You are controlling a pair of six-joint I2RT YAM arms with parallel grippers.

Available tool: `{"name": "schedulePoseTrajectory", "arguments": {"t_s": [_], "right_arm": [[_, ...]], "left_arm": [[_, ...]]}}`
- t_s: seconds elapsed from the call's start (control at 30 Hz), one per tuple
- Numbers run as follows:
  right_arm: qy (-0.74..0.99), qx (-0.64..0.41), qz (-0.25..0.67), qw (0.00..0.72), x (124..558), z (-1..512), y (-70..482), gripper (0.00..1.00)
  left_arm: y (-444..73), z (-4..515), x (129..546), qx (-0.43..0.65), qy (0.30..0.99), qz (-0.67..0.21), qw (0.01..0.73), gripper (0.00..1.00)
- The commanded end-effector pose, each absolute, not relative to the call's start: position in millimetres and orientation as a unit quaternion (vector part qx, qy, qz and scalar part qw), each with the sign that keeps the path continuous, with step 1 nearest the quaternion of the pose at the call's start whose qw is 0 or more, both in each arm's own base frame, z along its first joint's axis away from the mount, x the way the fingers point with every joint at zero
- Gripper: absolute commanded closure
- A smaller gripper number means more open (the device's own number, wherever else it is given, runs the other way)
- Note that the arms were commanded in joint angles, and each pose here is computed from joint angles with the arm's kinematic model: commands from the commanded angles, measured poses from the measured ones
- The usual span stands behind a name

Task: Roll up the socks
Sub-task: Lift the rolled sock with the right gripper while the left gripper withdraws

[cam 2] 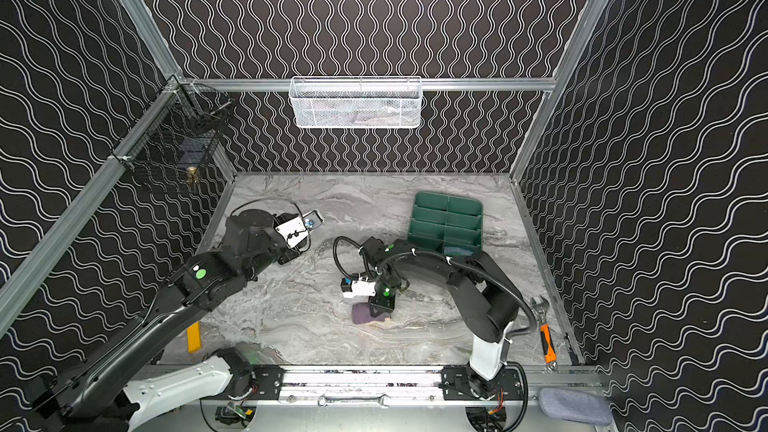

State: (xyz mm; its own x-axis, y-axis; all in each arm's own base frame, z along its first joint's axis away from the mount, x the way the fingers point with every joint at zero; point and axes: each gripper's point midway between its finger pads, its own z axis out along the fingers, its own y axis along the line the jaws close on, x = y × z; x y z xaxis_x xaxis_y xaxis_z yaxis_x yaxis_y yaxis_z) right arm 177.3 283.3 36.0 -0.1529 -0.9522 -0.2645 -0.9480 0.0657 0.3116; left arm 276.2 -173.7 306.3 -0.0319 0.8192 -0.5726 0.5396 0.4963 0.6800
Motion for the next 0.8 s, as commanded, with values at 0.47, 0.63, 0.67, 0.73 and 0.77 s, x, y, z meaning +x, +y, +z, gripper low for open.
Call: {"name": "schedulePoseTrajectory", "arguments": {"t_s": [0.47, 0.63, 0.67, 0.73, 0.77], "right_arm": [[-0.728, 0.649, -0.22, 0.015, 212, 17, 286, 1.0], [-0.727, 0.647, -0.229, 0.02, 214, 15, 286, 1.0], [-0.727, 0.647, -0.23, 0.021, 214, 15, 286, 1.0], [-0.726, 0.646, -0.233, 0.02, 214, 16, 288, 1.0], [-0.725, 0.647, -0.236, 0.019, 214, 17, 289, 1.0]], "left_arm": [[-284, 133, 159, 0.699, 0.63, 0.051, 0.334, 0.41], [-298, 90, 153, 0.712, 0.631, 0.022, 0.308, 0.34], [-300, 83, 157, 0.709, 0.636, 0.019, 0.303, 0.34], [-303, 70, 166, 0.698, 0.654, 0.01, 0.29, 0.33], [-304, 64, 172, 0.691, 0.665, 0.007, 0.283, 0.34]]}}
